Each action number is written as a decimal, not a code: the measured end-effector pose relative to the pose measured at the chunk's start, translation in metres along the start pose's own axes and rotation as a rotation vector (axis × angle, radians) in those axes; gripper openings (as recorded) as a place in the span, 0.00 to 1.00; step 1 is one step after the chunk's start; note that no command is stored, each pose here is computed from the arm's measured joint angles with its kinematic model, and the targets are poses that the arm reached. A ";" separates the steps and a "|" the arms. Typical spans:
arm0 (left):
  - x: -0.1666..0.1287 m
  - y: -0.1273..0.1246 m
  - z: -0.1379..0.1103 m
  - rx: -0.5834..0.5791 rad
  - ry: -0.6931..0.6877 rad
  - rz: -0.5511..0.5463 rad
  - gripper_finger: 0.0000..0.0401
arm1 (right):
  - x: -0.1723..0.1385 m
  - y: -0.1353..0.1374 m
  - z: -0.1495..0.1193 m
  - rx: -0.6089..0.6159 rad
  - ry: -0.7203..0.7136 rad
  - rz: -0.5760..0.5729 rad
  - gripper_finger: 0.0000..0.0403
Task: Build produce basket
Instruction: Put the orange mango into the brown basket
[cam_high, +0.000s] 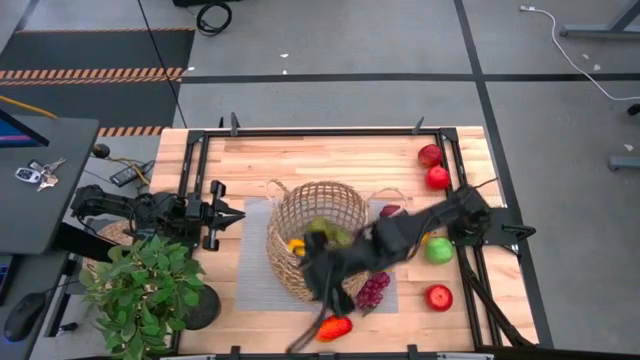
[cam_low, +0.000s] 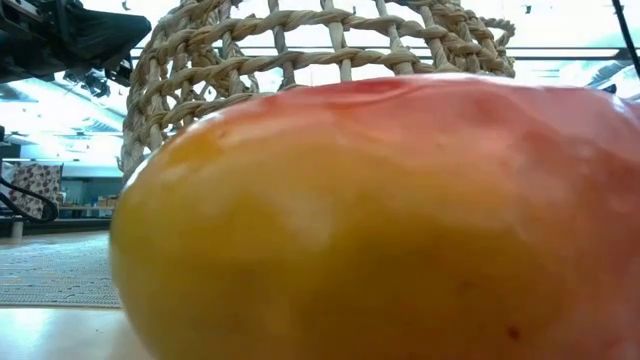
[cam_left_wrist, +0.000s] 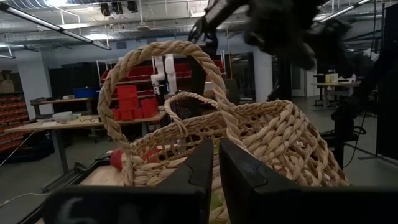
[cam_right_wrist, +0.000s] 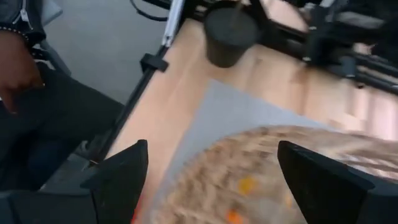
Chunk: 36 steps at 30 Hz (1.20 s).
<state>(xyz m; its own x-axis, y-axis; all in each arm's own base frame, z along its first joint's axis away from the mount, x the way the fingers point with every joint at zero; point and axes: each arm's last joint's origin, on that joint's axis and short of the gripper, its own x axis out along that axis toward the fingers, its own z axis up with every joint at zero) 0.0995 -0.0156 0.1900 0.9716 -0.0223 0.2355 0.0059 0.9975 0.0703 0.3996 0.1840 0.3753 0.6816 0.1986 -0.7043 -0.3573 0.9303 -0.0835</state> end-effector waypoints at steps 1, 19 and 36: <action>0.000 0.000 0.000 0.000 0.000 0.000 0.08 | 0.008 0.008 0.000 -0.001 0.000 0.010 0.90; 0.000 0.000 0.001 -0.001 -0.005 0.001 0.08 | 0.066 0.098 -0.050 0.277 0.208 -0.108 0.90; 0.000 0.000 0.000 0.000 0.000 0.000 0.09 | 0.103 0.167 -0.129 0.344 0.209 -0.202 0.90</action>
<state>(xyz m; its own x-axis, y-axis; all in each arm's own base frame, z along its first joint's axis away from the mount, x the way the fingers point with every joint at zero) 0.0995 -0.0156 0.1900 0.9716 -0.0223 0.2355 0.0059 0.9975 0.0703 0.3281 0.3200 0.1975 0.5600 -0.0316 -0.8279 0.0272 0.9994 -0.0197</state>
